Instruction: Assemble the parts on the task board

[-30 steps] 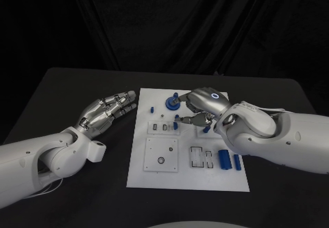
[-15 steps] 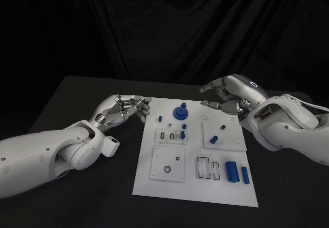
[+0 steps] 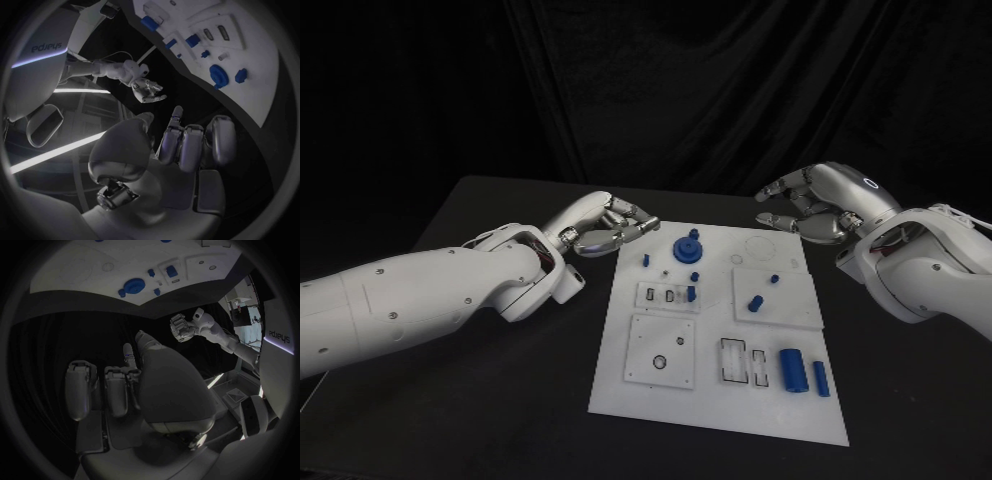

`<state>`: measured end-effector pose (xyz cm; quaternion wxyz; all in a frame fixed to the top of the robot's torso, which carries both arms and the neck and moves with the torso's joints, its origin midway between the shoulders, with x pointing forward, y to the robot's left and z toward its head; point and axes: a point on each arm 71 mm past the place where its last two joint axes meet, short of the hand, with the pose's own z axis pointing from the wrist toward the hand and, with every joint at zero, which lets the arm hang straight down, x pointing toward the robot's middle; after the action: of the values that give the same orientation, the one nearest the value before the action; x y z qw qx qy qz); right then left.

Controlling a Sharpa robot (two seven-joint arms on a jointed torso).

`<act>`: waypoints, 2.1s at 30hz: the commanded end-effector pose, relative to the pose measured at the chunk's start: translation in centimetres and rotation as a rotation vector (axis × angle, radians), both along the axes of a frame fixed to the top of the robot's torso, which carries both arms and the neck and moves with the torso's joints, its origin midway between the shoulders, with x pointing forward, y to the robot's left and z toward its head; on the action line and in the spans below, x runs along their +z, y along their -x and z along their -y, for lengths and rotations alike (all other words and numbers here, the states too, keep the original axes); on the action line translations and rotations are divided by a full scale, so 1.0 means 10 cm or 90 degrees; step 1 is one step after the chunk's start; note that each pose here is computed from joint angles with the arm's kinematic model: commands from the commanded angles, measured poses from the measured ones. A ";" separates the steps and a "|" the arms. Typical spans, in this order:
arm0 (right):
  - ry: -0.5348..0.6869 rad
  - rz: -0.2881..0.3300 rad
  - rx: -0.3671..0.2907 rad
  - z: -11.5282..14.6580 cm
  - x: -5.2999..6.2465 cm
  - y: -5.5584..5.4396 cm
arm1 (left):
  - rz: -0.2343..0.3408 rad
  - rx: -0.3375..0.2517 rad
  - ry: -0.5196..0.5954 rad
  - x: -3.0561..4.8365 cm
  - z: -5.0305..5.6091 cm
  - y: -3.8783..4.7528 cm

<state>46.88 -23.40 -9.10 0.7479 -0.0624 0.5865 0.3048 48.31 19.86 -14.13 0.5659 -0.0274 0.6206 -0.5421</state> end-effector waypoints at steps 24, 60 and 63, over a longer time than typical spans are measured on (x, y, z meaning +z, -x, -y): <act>0.050 -0.086 -0.025 0.04 -0.23 -0.18 | 0.049 0.043 -0.287 -0.220 0.32 -0.384; 0.080 -0.144 -0.043 0.01 -0.41 -0.24 | -0.180 0.145 -0.574 -0.546 1.06 -0.167; 0.081 -0.146 -0.044 0.01 -0.42 -0.24 | -0.170 0.140 -0.556 -0.538 1.09 -0.158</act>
<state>49.25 -23.35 -13.12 0.6815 -0.0620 0.6830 0.2555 49.97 9.24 -19.56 0.4886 0.0879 0.8565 -0.1411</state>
